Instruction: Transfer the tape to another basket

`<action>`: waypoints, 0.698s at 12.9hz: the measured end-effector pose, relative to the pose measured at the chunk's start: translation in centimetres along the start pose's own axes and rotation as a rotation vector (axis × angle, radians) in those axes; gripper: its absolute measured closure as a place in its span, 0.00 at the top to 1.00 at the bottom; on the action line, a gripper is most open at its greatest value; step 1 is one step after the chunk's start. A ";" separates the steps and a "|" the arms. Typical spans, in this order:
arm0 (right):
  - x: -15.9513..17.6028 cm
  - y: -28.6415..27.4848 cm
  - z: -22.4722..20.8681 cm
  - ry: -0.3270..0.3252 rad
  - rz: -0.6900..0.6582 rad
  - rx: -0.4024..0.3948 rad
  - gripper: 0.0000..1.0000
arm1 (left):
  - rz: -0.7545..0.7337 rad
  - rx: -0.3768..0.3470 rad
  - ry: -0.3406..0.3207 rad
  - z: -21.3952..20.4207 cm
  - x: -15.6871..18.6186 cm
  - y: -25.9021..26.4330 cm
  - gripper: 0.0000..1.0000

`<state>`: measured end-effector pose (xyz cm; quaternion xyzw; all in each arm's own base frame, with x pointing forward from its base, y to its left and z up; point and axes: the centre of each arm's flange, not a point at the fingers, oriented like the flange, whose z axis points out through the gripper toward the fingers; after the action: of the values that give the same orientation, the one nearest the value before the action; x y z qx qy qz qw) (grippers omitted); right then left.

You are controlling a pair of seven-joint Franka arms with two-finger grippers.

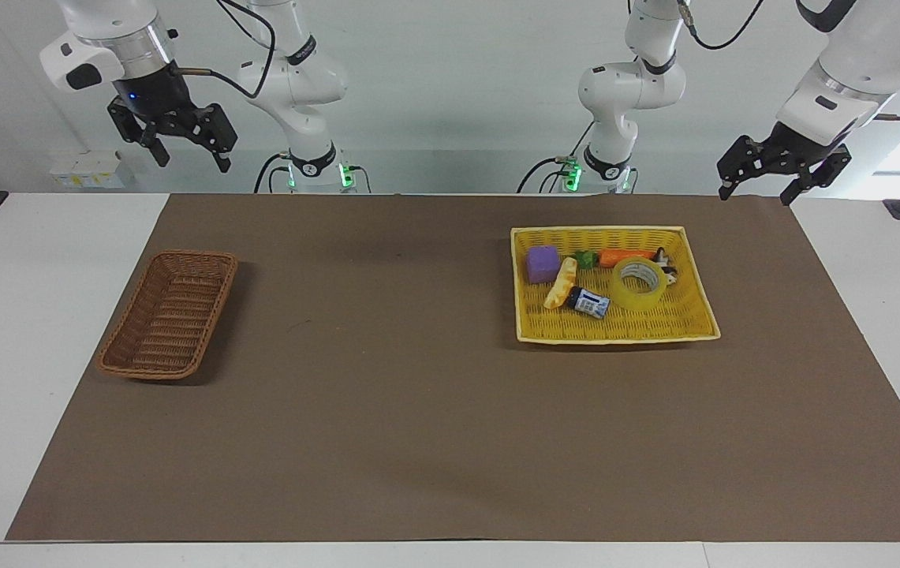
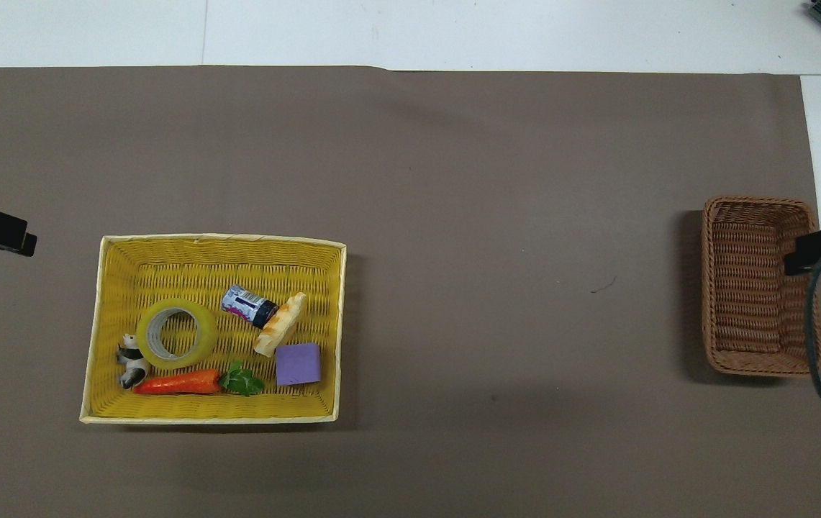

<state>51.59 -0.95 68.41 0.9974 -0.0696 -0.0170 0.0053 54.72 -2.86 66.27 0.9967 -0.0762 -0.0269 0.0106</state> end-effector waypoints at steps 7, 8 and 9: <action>0.0 0.0 0.0 0.000 0.000 0.000 1.00 | -0.024 0.002 -0.004 1.5 -0.7 -1.1 1.00; 0.0 0.0 0.0 0.000 0.000 0.000 1.00 | -0.024 0.002 -0.006 1.7 -0.8 -1.1 1.00; 0.0 0.0 0.0 0.000 0.000 0.000 1.00 | -0.024 0.002 -0.007 1.9 -0.8 -1.1 1.00</action>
<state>51.59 -0.95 68.41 0.9974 -0.0696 -0.0170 0.0053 54.03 -1.69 64.39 0.9974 -0.0642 -0.0305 0.0092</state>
